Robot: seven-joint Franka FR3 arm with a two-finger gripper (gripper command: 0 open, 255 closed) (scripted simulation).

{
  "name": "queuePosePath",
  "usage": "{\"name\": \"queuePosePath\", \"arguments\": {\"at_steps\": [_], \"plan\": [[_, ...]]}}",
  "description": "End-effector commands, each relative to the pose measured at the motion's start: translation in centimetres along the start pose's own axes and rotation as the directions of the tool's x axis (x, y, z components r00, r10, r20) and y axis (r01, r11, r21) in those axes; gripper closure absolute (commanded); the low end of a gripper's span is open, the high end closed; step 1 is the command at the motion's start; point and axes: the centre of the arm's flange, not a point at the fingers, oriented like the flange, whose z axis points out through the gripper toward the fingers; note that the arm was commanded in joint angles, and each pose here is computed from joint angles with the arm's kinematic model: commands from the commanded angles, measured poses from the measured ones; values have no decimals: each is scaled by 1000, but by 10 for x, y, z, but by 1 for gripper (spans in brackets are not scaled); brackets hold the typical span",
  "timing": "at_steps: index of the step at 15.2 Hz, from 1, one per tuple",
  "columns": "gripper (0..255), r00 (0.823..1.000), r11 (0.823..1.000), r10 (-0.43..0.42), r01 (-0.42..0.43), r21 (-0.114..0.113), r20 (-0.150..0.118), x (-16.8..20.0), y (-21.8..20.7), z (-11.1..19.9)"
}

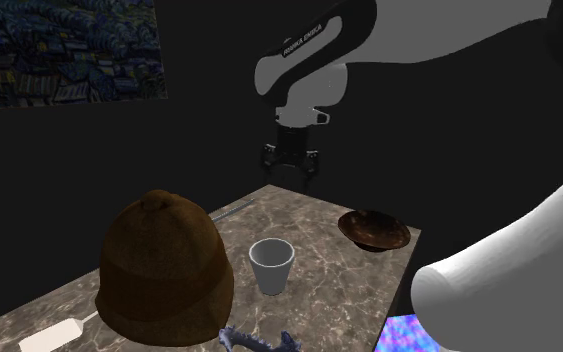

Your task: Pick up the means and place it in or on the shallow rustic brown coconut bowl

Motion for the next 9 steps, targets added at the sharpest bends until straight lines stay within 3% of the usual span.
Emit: {"name": "queuePosePath", "arguments": {"at_steps": [1,9], "plan": [[0,999,999,42,-42,-5,6,2,-27,14],[0,980,980,196,-195,-34,21,25,-123,62]]}}
